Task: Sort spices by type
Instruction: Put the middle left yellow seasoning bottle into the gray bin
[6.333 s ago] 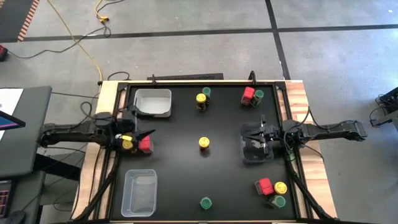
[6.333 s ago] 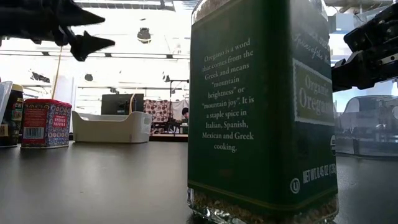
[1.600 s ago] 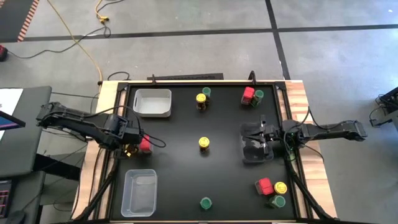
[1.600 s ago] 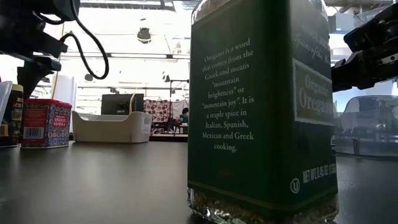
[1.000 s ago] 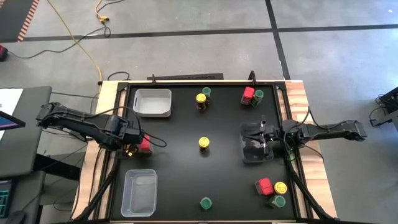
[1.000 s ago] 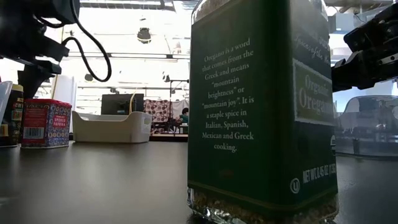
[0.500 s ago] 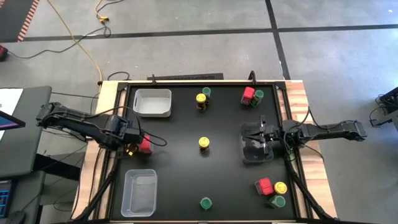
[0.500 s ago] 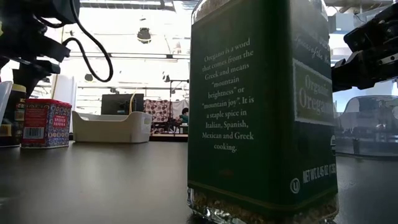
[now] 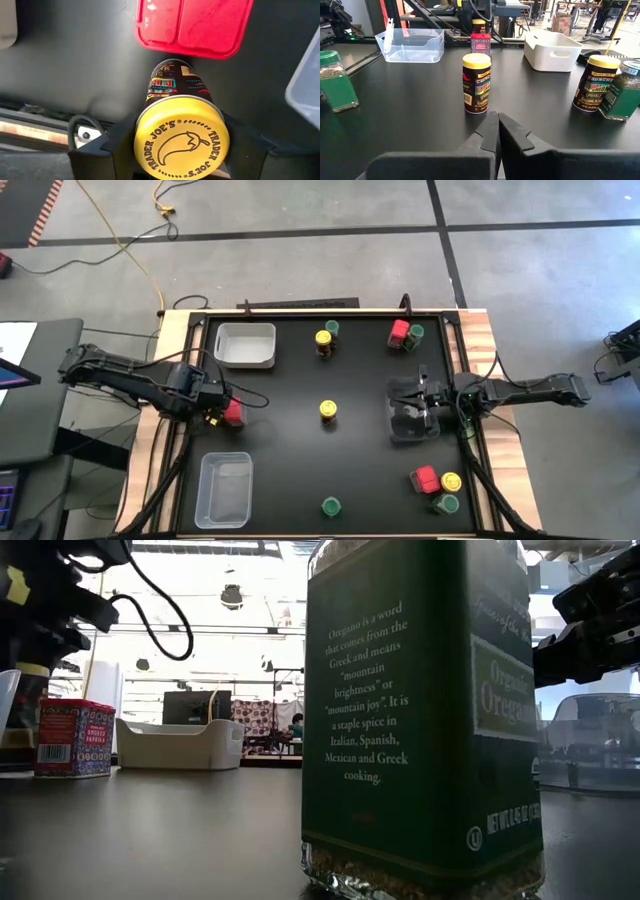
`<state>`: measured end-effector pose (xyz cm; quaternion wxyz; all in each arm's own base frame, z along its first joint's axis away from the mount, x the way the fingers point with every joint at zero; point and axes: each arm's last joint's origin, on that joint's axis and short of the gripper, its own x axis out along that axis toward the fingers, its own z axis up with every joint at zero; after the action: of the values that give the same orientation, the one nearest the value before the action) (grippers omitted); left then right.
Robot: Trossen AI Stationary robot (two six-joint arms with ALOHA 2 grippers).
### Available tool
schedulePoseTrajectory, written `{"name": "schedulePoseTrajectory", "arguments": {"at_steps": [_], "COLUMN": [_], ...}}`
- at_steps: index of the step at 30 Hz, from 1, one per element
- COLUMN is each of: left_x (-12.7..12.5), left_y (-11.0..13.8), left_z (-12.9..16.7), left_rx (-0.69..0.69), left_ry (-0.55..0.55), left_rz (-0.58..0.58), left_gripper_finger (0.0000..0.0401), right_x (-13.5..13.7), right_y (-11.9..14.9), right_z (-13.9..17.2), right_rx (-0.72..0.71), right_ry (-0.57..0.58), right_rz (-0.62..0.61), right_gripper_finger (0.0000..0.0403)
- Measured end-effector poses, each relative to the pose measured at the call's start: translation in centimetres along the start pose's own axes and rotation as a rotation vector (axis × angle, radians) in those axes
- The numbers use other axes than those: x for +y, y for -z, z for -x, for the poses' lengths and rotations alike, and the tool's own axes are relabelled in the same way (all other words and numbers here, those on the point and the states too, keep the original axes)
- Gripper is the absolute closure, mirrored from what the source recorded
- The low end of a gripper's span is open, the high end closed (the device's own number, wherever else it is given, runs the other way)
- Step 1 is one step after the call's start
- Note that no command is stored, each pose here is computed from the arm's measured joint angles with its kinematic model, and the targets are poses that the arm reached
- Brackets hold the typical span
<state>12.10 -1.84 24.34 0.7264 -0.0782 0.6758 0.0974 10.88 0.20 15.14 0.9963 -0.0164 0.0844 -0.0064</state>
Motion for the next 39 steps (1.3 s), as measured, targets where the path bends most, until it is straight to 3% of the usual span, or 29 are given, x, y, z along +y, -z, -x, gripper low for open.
{"name": "schedulePoseTrajectory", "arguments": {"at_steps": [6,14,18,23,31,39], "left_x": [0.2,1.4,2.7,5.3,11.9,18.4], "left_y": [0.0,-0.4,-1.6,-4.1,-8.9,-11.9], "left_z": [3.0,7.8,9.6,10.8,9.2,4.8], "left_rx": [-0.019,-0.144,-0.210,-0.191,-0.101,-0.046], "left_ry": [-0.005,-0.062,-0.129,-0.193,-0.216,-0.171], "left_rz": [0.085,0.221,0.211,0.152,0.021,0.037], "left_gripper_finger": [0.0178,0.0178,0.0178,0.0178,0.0178,0.0173], "right_x": [0.0,0.0,0.0,0.0,0.0,0.0], "right_y": [0.0,0.0,0.0,0.0,0.0,0.0], "right_z": [0.0,0.0,0.0,0.0,0.0,0.0], "right_rx": [0.000,-0.001,0.000,-0.001,0.000,0.000], "right_ry": [0.000,0.000,0.000,0.000,0.000,0.000], "right_rz": [0.000,0.000,0.000,0.000,0.000,0.000], "right_gripper_finger": [0.0367,0.0367,0.0367,0.0367,0.0367,0.0367]}}
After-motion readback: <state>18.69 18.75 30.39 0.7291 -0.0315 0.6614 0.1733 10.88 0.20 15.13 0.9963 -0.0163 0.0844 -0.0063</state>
